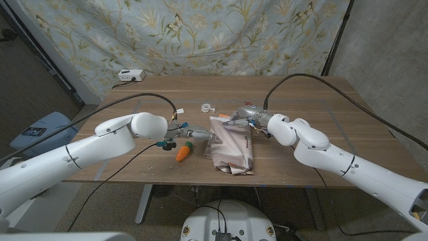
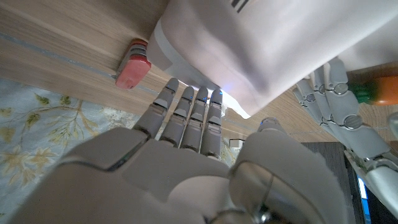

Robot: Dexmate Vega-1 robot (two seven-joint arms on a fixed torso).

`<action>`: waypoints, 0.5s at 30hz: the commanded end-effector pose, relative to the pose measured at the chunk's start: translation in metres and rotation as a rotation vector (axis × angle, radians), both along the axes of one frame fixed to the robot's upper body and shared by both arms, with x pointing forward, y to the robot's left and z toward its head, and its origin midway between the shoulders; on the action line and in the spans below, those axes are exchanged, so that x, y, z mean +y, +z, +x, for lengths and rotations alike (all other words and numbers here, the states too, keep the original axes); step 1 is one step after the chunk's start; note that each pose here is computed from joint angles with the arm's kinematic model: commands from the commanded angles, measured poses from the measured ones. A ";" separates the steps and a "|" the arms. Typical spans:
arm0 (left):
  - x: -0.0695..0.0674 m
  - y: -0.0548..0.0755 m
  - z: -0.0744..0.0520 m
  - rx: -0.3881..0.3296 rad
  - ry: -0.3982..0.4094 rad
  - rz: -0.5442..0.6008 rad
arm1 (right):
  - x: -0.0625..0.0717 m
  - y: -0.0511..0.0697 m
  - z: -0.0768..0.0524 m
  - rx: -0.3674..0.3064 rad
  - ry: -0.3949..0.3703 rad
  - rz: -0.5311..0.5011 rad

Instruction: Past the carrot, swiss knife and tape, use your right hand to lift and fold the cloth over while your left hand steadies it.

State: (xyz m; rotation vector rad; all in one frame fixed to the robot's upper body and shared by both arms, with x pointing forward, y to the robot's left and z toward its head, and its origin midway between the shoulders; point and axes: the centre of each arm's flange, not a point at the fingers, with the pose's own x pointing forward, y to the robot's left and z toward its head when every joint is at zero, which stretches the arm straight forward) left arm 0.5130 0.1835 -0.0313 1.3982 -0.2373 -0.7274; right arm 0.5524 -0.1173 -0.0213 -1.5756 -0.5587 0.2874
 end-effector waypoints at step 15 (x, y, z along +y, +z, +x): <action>0.001 -0.001 0.001 0.000 -0.005 0.000 | -0.001 -0.021 0.020 0.026 0.036 0.004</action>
